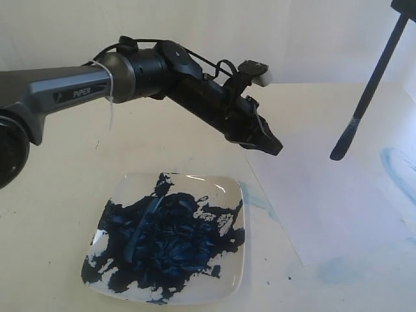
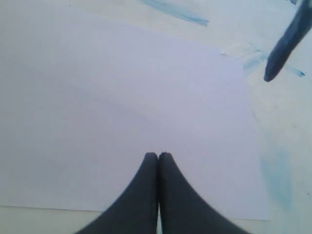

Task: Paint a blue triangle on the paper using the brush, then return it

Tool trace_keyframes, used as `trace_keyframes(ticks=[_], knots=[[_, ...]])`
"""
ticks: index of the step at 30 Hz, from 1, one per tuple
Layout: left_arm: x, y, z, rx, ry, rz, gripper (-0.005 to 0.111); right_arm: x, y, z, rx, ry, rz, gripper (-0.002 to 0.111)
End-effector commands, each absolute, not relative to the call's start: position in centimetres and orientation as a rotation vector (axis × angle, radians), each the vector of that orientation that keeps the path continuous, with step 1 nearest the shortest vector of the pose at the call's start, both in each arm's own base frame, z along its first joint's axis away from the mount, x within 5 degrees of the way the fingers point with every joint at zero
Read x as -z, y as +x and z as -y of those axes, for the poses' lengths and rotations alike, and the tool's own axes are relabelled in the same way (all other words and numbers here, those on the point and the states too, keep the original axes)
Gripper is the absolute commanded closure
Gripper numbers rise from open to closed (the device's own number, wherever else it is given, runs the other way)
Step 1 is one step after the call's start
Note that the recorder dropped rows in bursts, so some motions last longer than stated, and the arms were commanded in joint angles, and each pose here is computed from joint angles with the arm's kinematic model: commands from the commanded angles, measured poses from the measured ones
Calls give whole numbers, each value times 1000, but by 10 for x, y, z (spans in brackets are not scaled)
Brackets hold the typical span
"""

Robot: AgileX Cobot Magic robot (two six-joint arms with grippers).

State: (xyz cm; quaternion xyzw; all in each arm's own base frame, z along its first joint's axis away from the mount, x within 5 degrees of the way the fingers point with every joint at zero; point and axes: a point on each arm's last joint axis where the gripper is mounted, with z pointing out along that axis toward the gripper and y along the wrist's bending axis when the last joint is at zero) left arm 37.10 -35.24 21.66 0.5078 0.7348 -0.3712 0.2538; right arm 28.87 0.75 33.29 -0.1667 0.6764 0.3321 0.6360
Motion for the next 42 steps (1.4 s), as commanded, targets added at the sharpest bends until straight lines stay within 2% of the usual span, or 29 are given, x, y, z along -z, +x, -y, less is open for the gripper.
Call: trace_keyframes(ticks=[1, 10, 16, 22, 29, 42], knots=[[-200, 370, 367, 1067, 1380, -1994, 107, -331, 290, -4, -721, -350, -1558, 108], [-172, 384, 384, 1099, 1333, -2032, 107, -330, 291, -2, -668, -376, -1550, 108], [-157, 382, 384, 958, 1419, -2093, 107, -321, 298, -6, -691, -381, -1569, 108], [-153, 383, 382, 877, 1465, -2105, 107, -300, 311, -21, -741, -415, -1608, 108], [-153, 385, 381, 842, 1467, -2097, 107, -281, 320, -33, -677, -548, -1591, 108], [-147, 392, 382, 780, 1422, -2079, 107, -280, 323, -39, -716, -598, -1473, 108]])
